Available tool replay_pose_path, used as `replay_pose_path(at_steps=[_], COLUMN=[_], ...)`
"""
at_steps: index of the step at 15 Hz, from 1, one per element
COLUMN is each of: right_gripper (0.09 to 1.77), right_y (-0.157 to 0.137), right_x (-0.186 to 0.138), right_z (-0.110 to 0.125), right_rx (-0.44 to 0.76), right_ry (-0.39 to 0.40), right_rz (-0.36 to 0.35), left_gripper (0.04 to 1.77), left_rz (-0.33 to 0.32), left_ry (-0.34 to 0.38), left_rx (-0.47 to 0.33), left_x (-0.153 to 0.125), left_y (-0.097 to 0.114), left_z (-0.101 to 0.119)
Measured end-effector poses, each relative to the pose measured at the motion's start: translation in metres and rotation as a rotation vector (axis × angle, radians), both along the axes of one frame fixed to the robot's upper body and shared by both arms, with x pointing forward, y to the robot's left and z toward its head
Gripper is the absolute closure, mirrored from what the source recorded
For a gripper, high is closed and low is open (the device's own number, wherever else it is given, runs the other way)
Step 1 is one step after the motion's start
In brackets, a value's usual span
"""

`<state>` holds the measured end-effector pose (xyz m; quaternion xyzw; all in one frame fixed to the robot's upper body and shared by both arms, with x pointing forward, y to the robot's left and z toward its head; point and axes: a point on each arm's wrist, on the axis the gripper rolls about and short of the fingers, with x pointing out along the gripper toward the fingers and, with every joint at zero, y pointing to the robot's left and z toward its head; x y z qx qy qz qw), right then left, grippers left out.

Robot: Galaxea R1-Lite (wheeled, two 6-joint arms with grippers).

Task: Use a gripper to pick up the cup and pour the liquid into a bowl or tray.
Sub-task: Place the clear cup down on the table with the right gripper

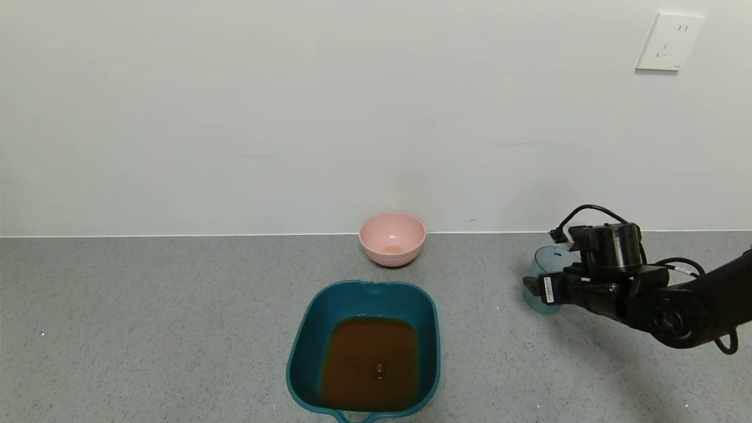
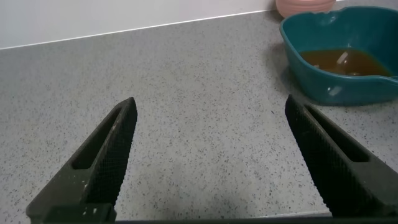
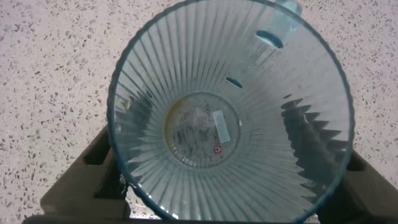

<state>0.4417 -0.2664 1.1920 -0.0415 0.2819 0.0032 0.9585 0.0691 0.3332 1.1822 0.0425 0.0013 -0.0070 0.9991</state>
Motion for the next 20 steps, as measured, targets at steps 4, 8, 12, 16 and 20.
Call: replay_pose_path(at_steps=[4,8,12,16,20], right_gripper=[0.22,0.19,0.17,0.16,0.16], right_y=[0.000,-0.001,-0.003,-0.007,-0.009], right_x=[0.000,-0.003,-0.010,-0.023,-0.039], right_z=[0.000,0.006,0.020,0.038,0.046], right_rx=[0.000,0.003,0.004,0.006,0.003], right_ry=[0.001,-0.002,-0.015,-0.016,-0.021], right_rz=[0.000,-0.001,-0.002,-0.007,-0.005], left_gripper=[0.09,0.09,0.09,0.09,0.09], left_rz=[0.000,0.000,0.000,0.000,0.000], left_ry=[0.000,0.000,0.000,0.000,0.000], left_rx=[0.000,0.000,0.000,0.000,0.000], left_x=[0.000,0.000,0.000,0.000,0.000], left_y=[0.000,0.000,0.000,0.000,0.000], left_z=[0.000,0.000,0.000,0.000,0.000])
